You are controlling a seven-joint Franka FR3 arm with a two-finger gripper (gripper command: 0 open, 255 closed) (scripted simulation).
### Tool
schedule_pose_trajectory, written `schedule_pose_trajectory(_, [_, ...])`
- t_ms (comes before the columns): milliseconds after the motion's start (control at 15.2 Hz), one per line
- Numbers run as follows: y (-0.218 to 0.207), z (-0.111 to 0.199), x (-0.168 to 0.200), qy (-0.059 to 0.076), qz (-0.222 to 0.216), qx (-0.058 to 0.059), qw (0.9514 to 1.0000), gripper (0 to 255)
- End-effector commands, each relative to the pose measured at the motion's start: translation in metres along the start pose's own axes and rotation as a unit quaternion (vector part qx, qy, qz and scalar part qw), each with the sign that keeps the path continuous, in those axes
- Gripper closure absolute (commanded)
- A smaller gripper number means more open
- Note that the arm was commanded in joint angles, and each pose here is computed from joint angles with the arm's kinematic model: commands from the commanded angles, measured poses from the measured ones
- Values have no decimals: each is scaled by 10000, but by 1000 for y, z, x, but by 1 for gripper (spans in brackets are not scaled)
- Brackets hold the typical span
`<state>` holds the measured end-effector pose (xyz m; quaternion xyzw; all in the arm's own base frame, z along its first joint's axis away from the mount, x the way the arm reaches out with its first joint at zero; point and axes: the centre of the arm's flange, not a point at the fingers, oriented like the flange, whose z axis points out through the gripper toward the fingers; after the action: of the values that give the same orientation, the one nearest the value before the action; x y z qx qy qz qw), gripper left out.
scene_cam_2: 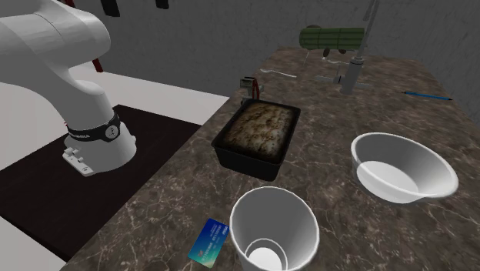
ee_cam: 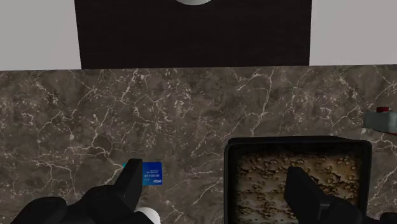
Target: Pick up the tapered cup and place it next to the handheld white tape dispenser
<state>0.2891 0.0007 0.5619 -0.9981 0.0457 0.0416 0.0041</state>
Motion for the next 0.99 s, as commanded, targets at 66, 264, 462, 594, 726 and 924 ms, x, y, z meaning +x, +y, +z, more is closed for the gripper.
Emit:
schedule_pose_trajectory(66, [1, 7, 11, -7, -38, -37, 10000, 0])
schedule_pose_trajectory(264, [4, 28, 44, -26, -151, -148, 9998, 0])
schedule_pose_trajectory(462, [7, 50, 78, -46, -264, -260, 9993, 0])
schedule_pose_trajectory(594, [9, 64, 100, -59, -339, -334, 9988, 0])
schedule_pose_trajectory(726, [11, 78, 122, -72, -415, -408, 9983, 0])
schedule_pose_trajectory(924, [13, 100, 155, -92, -528, -519, 9972, 0])
